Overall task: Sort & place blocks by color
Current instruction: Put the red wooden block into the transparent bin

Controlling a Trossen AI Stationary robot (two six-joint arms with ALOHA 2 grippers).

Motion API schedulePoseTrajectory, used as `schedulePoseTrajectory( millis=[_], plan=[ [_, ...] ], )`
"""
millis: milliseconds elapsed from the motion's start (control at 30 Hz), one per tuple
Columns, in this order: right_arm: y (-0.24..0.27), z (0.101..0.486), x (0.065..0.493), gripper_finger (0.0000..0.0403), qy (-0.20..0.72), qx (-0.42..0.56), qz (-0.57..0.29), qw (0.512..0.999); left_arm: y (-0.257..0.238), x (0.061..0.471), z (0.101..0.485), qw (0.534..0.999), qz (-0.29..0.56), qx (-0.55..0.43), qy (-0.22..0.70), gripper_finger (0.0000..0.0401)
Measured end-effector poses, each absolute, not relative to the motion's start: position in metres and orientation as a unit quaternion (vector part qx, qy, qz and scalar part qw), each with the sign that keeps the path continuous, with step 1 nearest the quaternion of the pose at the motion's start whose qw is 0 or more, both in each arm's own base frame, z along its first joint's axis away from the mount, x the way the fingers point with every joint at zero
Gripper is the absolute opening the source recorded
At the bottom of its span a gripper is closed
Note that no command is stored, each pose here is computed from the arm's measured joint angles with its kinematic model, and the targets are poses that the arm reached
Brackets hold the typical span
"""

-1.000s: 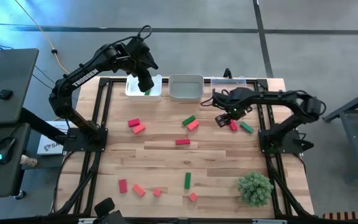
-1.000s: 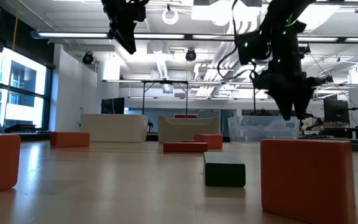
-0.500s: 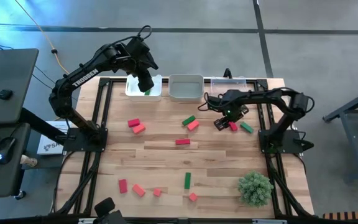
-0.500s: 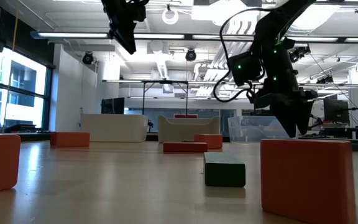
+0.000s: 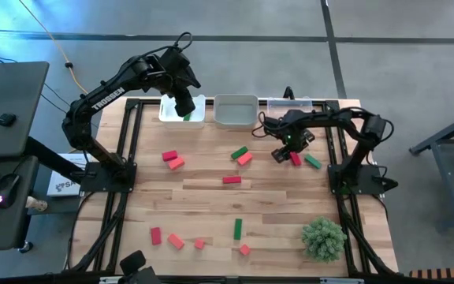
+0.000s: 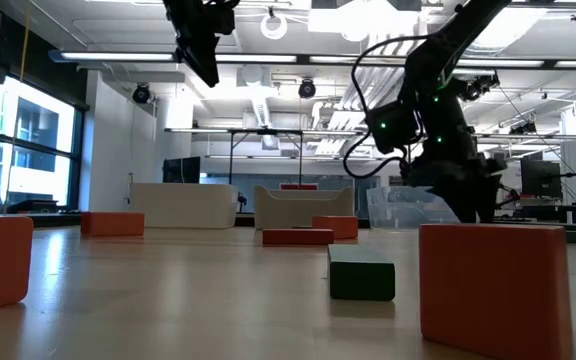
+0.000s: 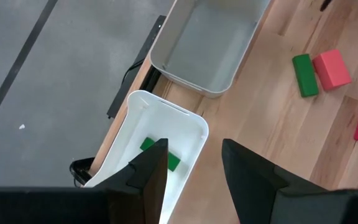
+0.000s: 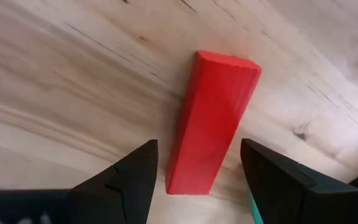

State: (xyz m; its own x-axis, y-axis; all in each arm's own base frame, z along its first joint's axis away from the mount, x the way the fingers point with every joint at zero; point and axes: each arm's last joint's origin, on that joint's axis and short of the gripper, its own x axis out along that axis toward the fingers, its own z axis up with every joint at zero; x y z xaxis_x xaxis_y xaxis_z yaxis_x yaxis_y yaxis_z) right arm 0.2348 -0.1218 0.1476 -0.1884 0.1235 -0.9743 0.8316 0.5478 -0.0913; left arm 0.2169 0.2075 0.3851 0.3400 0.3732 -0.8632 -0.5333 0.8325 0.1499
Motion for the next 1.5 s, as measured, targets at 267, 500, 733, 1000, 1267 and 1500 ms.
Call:
schedulePoseTrajectory(
  millis=[267,500,733,1000,1267,1500],
  plan=[
    [-0.133,0.142,0.234,0.0220,0.694,0.347,-0.321,0.544,0.207,0.217,0.385,0.815,0.278,-0.080,0.503,0.0142],
    [-0.136,0.132,0.235,0.0220,0.707,0.346,-0.307,0.535,0.207,0.217,0.385,0.815,0.278,-0.080,0.502,0.0142],
    [-0.135,0.131,0.236,0.0157,0.703,0.360,-0.300,0.535,0.207,0.217,0.385,0.815,0.279,-0.081,0.502,0.0142],
    [-0.133,0.131,0.235,0.0098,0.708,0.362,-0.298,0.529,0.207,0.217,0.385,0.815,0.279,-0.081,0.502,0.0142],
    [-0.129,0.145,0.246,0.0098,0.720,0.354,-0.289,0.522,0.208,0.217,0.385,0.815,0.279,-0.081,0.502,0.0142],
    [-0.125,0.169,0.272,0.0098,0.700,0.336,-0.276,0.567,0.207,0.217,0.385,0.814,0.284,-0.089,0.499,0.0142]
  ],
)
